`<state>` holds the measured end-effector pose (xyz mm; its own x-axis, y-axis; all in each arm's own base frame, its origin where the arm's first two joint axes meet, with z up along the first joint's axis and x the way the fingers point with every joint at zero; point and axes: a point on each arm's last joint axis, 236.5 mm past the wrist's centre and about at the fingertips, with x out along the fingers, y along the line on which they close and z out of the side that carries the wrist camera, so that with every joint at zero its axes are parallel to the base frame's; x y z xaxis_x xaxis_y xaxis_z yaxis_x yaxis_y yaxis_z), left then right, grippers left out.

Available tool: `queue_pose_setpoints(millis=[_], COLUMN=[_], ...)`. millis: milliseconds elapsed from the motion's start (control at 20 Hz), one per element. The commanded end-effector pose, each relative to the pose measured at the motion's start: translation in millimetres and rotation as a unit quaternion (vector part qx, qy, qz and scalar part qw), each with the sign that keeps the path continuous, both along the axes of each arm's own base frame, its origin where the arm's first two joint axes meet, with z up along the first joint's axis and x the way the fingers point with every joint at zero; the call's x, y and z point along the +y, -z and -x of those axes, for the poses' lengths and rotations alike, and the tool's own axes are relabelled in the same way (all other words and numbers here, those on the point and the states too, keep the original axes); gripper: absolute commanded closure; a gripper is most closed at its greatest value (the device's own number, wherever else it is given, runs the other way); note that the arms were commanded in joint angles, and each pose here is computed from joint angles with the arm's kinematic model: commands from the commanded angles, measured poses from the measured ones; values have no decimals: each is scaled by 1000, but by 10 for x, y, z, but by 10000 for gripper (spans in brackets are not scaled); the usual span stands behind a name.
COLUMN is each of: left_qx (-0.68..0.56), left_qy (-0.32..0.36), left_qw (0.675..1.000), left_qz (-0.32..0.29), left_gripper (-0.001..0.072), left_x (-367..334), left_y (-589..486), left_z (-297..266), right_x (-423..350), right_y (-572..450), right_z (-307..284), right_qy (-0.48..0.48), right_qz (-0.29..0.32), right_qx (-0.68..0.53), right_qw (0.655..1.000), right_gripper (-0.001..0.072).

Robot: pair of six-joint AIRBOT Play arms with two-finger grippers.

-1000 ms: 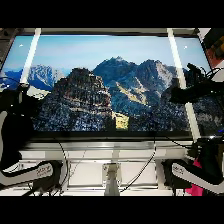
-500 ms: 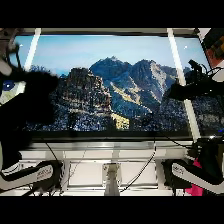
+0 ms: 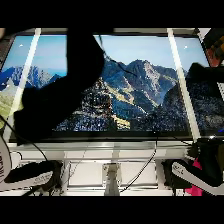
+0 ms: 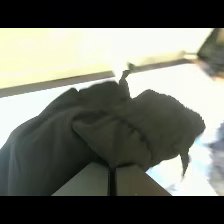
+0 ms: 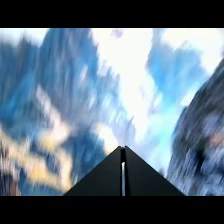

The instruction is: Fold the clothes and pants, and hang the long-sleeved shirts on hangers.

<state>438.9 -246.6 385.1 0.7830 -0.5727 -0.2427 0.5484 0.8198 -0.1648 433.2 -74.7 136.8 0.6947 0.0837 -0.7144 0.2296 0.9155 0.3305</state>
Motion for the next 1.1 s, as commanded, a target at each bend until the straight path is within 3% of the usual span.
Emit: queue_pose_setpoints(millis=[0, 100, 300, 350, 400, 450, 500, 700, 750, 850, 900, 950, 1050], left_qx=[33, 91, 159, 162, 149, 138, 132, 123, 127, 139, 148, 159, 194], left_qy=[111, 180, 262, 274, 284, 283, 277, 220, 197, 159, 142, 126, 96], left_qw=[992, 977, 951, 948, 947, 948, 949, 946, 944, 936, 932, 927, 916], left_qz=[45, 68, 40, 20, -10, -38, -69, -204, -233, -281, -300, -316, -337], left_gripper=[704, 703, 699, 587, 318, 132, 136, 140, 237, 644, 701, 701, 701], left_x=[-987, -1639, -2611, -2750, -2812, -2812, -2750, -2129, -1924, -1531, -1348, -1174, -807], left_y=[137, 496, 1335, 1521, 1667, 1774, 1864, 2113, 2152, 2217, 2250, 2285, 2398], left_z=[345, 563, 1005, 1094, 1130, 1126, 1094, 771, 663, 491, 418, 357, 234], right_x=[-471, -694, -927, -949, -956, -956, -956, -943, -927, -885, -864, -842, -795], right_y=[-427, -487, -468, -470, -471, -472, -477, -467, -453, -395, -365, -332, -255], right_z=[-64, -11, 88, 95, 97, 97, 97, 100, 111, 154, 178, 205, 276], right_qy=[57, 81, 107, 110, 110, 110, 110, 109, 107, 101, 97, 91, 71], right_qz=[25, 30, 32, 32, 34, 34, 34, 32, 29, 24, 21, 21, 28], right_qx=[-57, -62, -57, -57, -57, -57, -57, -55, -51, -36, -27, -18, 4], right_qw=[996, 994, 992, 992, 992, 992, 992, 992, 993, 994, 995, 995, 997], right_gripper=[693, 693, 689, 642, 505, 350, 312, 313, 314, 352, 479, 655, 694])
